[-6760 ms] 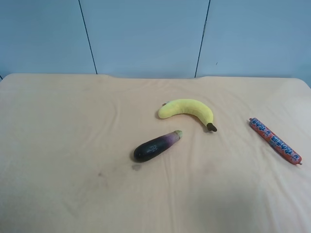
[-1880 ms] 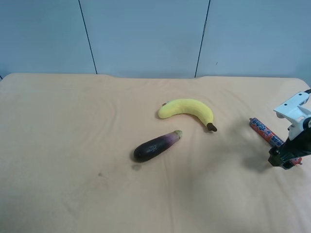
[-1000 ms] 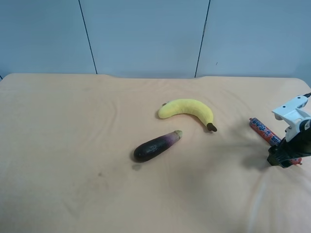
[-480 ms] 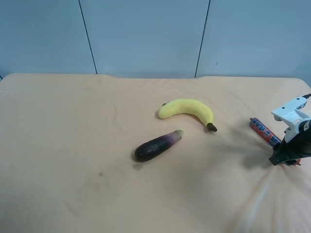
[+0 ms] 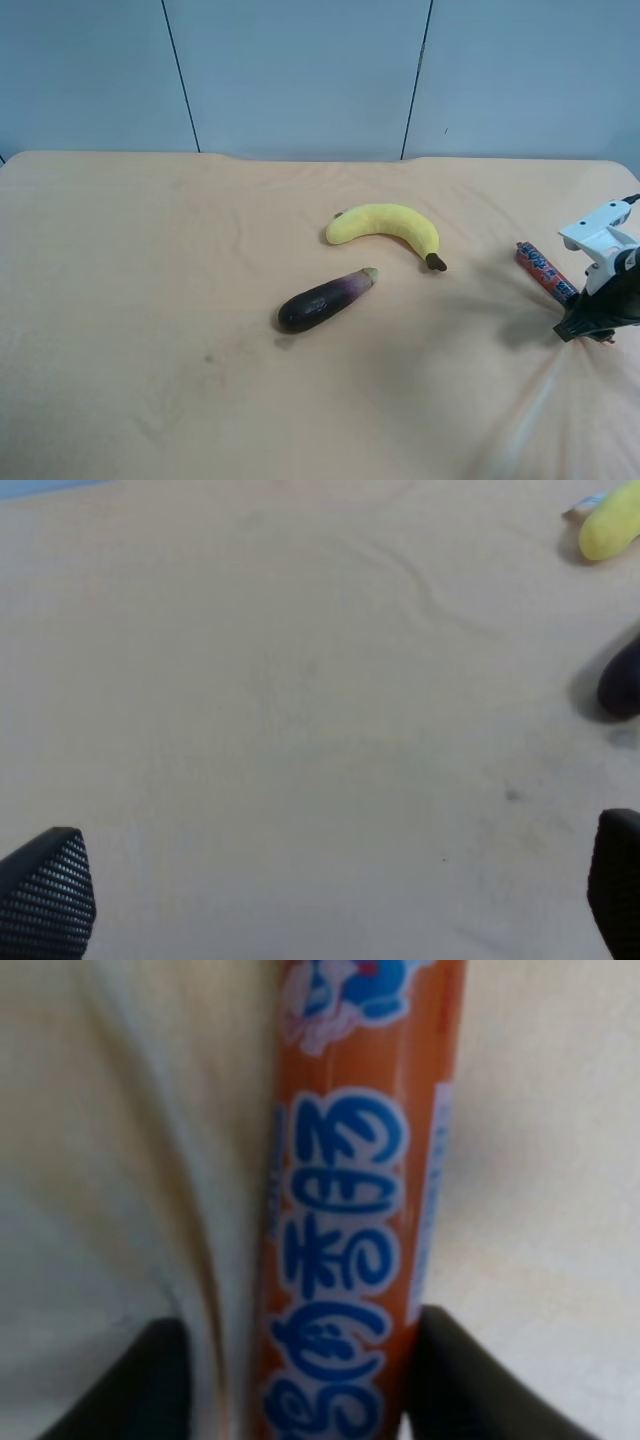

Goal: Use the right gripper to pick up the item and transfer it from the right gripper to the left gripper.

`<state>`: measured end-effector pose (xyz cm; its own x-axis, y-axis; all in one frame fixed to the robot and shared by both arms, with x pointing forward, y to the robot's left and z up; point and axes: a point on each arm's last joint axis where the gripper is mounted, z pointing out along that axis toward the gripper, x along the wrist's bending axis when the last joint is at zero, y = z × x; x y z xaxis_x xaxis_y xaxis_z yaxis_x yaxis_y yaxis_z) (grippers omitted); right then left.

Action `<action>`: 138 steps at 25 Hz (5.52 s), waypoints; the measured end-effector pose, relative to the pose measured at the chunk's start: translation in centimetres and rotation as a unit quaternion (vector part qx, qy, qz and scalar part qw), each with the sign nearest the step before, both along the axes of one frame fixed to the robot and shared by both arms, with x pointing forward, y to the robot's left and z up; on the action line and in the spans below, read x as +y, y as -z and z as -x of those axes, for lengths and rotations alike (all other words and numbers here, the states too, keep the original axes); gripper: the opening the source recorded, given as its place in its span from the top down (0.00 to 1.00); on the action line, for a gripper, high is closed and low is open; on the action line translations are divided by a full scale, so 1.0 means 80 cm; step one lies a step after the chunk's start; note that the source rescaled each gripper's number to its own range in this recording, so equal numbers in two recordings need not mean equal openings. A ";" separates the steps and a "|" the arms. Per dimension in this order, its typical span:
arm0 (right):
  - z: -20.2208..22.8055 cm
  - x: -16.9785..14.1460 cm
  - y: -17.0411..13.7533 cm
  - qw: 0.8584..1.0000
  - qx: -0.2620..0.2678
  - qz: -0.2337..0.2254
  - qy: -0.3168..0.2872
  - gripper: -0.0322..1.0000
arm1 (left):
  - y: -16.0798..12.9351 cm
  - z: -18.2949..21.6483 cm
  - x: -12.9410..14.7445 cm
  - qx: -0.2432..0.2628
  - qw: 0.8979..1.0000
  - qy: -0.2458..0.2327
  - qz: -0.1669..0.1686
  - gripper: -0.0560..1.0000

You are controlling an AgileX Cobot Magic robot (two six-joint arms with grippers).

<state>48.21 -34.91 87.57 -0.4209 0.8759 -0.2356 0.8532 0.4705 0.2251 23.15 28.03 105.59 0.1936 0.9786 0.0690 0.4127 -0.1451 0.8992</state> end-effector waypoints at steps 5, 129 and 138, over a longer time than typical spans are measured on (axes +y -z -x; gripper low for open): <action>0.000 0.000 0.001 1.000 0.000 0.000 0.000 0.90 | 0.000 0.000 0.000 0.000 1.000 0.000 0.000 0.00; 0.001 -0.003 0.004 1.000 0.005 -0.001 0.004 0.83 | 0.000 0.000 0.000 0.000 1.000 0.000 0.000 0.00; 0.000 -0.002 -0.022 0.999 -0.033 0.007 0.003 0.96 | 0.000 0.000 0.000 0.000 1.000 0.000 0.000 0.00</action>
<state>48.23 -35.10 89.29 -0.3981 0.8752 -0.2748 0.8396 0.4683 0.2752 23.15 28.03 105.59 0.1936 0.9786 0.0690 0.4127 -0.1451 0.8992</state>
